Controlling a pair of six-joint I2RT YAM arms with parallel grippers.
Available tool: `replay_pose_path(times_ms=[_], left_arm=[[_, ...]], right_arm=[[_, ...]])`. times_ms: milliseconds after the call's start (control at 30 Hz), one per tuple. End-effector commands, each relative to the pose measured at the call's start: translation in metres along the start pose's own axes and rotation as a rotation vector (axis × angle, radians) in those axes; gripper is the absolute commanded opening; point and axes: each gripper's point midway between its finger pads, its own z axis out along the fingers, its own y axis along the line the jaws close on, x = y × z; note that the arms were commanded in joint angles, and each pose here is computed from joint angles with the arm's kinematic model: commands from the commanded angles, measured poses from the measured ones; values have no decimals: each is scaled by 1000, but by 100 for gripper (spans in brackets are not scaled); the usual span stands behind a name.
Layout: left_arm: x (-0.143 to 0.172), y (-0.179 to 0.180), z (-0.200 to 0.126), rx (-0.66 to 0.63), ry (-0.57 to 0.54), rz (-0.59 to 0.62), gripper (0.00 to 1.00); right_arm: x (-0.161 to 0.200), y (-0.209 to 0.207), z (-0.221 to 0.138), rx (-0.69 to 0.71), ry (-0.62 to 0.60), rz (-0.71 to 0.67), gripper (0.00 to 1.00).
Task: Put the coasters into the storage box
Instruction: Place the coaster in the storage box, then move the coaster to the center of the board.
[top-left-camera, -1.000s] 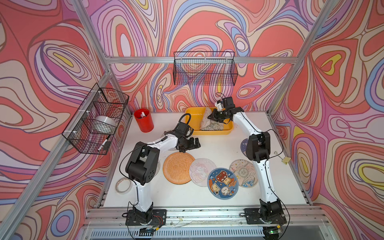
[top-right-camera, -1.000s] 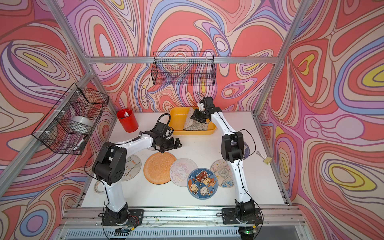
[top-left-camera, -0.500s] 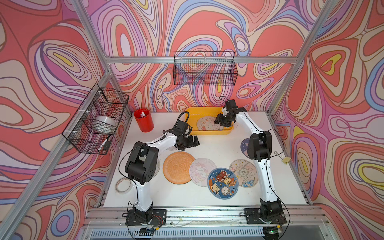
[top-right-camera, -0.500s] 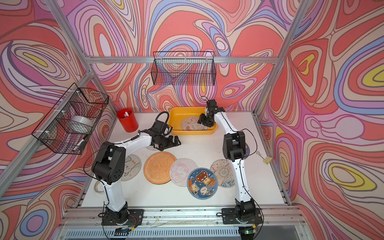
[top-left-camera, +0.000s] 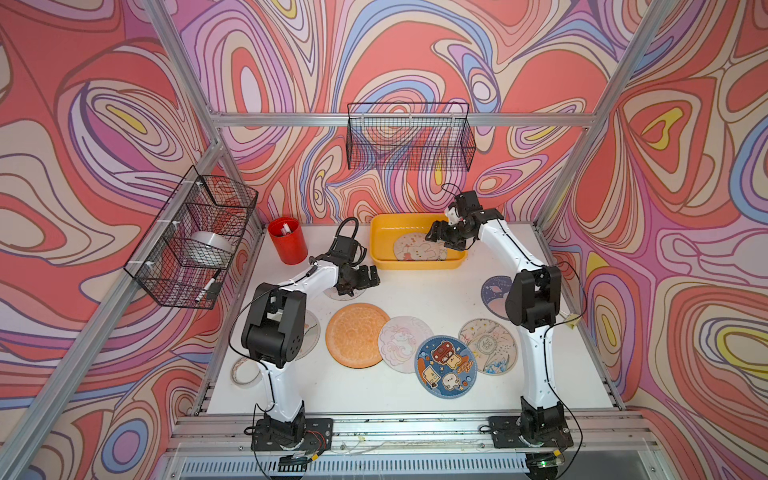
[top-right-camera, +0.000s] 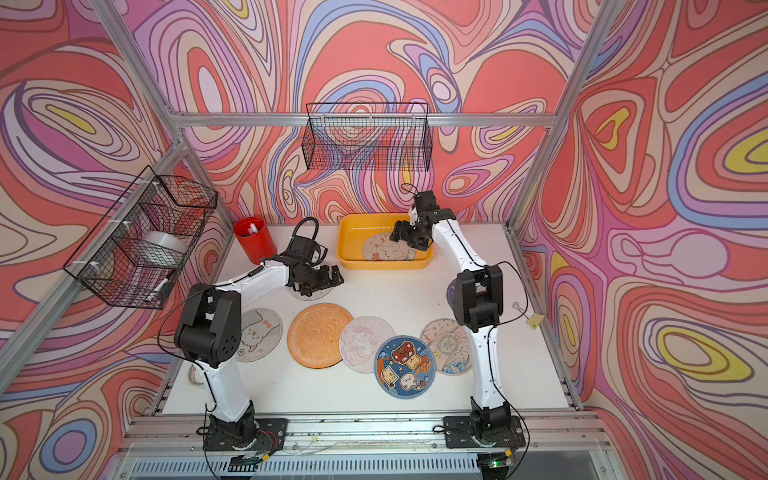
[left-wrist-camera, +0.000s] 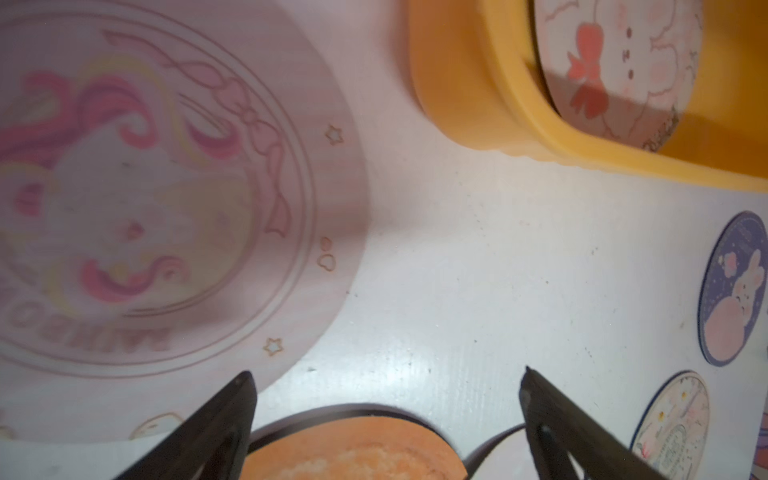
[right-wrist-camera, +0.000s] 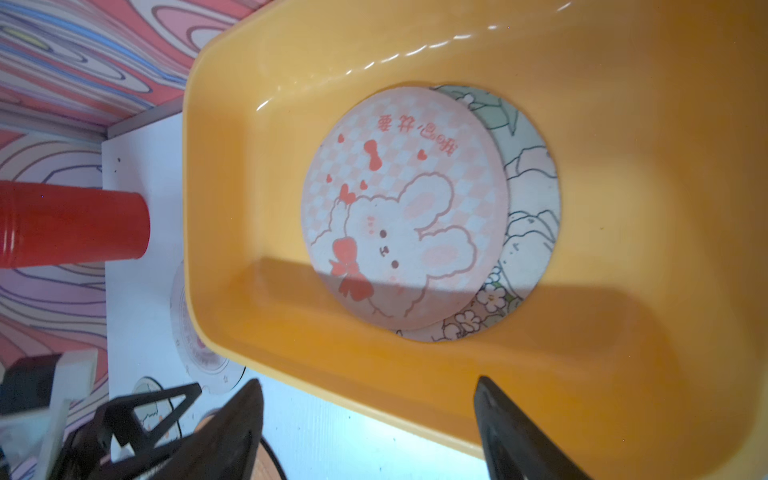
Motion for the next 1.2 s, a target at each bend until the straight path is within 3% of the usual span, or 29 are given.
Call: replay_pose_path(times_ms=[0, 367, 533, 933, 1167], left_arm=[[-30, 23, -26, -80, -84, -8, 100], [-110, 80, -18, -196, -179, -28, 100], [-130, 93, 1, -207, -151, -24, 100], [-120, 112, 40, -193, -21, -52, 100], [-89, 104, 49, -156, 107, -76, 100]], right_arm=[[21, 29, 2, -60, 37, -41, 83], [58, 62, 13, -110, 85, -62, 84], [69, 68, 8, -118, 97, -72, 85], [83, 69, 3, -105, 110, -67, 88], [78, 71, 6, -110, 104, -72, 88]])
